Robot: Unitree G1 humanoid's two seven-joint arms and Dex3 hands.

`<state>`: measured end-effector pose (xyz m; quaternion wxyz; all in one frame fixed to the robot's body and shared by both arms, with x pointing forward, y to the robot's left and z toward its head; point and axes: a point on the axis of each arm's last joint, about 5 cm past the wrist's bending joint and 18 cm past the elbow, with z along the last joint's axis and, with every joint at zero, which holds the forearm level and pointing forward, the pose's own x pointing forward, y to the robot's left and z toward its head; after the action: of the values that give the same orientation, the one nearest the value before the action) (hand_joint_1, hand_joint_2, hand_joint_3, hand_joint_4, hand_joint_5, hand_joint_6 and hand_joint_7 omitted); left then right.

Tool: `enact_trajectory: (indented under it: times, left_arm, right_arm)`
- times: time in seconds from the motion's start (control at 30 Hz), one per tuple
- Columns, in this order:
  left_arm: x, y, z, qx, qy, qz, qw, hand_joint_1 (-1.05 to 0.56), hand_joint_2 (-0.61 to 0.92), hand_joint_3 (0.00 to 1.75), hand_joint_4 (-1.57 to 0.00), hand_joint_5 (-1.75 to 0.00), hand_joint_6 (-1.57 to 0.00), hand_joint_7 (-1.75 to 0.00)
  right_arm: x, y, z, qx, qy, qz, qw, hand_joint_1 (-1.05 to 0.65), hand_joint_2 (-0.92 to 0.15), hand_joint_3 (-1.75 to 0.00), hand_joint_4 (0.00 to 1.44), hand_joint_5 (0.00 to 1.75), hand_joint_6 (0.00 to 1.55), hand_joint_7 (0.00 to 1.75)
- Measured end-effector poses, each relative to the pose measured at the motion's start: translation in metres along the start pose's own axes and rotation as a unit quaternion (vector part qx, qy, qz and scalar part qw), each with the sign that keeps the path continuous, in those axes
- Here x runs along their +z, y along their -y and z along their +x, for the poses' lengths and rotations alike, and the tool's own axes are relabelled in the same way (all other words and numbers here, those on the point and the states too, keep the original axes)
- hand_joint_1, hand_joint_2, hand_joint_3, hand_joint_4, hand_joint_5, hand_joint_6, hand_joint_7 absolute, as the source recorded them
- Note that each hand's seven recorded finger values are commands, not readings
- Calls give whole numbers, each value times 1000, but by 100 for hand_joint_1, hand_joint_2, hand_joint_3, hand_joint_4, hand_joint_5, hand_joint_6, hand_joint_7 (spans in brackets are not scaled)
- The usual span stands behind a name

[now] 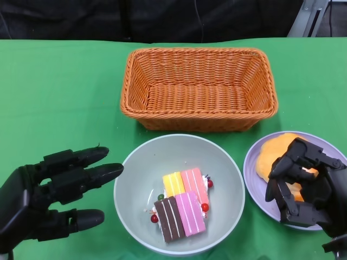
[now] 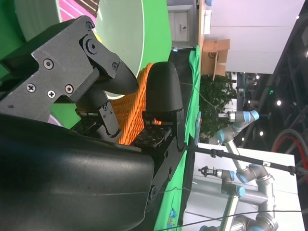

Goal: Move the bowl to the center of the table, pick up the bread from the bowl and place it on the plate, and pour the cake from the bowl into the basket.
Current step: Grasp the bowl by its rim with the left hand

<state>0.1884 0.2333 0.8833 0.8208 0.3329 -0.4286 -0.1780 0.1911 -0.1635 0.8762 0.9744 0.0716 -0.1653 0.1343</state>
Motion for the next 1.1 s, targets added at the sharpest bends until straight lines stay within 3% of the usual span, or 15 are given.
enact_trajectory:
  times: [0.23,0.5,1.1]
  left_arm:
    - [-2,1,9,-38,24,12,999,-40,92,14,-48,-2,-50,-2]
    - [-5,10,15,-71,36,8,997,-37,92,19,-64,-6,-61,-3]
    - [-12,15,24,-167,69,54,982,-36,92,14,-71,-4,-69,-3]
  right_arm:
    - [-1,-2,1,-5,3,11,1000,-4,-48,-132,77,172,68,151]
    - [-1,-3,1,-10,-2,16,1000,-5,-49,-129,76,172,67,151]
    - [-3,-5,1,-13,-10,30,999,-6,-51,-123,77,173,68,149]
